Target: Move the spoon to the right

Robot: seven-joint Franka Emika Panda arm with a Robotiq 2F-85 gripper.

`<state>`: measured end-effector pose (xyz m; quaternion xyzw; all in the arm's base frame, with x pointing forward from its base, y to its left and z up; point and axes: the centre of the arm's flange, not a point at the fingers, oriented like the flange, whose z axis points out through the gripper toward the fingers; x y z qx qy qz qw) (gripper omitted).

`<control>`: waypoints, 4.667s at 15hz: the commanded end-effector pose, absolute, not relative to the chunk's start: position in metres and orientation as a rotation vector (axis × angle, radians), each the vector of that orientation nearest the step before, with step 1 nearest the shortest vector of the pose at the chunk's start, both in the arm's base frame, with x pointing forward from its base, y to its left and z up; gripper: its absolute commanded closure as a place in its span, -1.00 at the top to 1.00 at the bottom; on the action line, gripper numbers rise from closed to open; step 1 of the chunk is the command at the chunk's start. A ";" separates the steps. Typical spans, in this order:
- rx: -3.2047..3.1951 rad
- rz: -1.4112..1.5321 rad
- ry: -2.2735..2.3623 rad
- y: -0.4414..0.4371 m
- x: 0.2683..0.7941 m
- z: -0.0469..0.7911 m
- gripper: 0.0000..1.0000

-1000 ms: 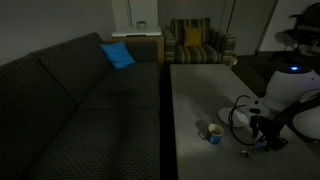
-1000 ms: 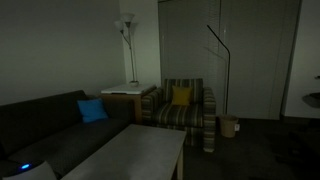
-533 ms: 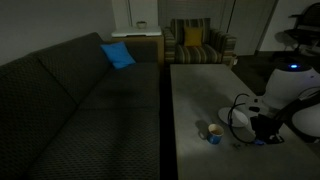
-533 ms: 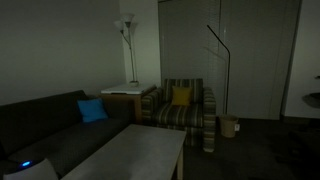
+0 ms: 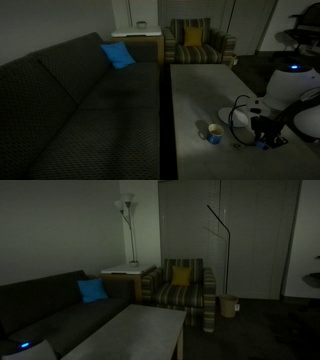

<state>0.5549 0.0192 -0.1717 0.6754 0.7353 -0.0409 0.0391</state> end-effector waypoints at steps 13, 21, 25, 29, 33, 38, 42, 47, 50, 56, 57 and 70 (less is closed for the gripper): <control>2.009 -0.090 2.290 0.033 0.548 -0.184 -0.97; 2.300 -0.077 2.092 0.006 0.554 -0.187 -0.90; 2.401 -0.052 2.033 -0.009 0.542 -0.191 -0.92; 2.556 -0.007 1.980 -0.026 0.544 -0.189 -0.92; 2.752 0.019 1.890 -0.035 0.539 -0.190 -0.92; 2.977 0.061 1.703 -0.042 0.532 -0.184 -0.92; 3.081 0.207 1.469 -0.039 0.520 -0.167 -0.92; 3.176 0.261 1.066 -0.041 0.500 -0.155 -0.92; 3.196 0.210 0.870 -0.044 0.489 -0.153 -0.92; 3.147 0.128 0.476 -0.060 0.481 -0.146 -0.92; 3.131 0.147 0.411 -0.062 0.483 -0.145 -0.92; 3.025 0.317 0.220 -0.106 0.573 -0.169 -0.92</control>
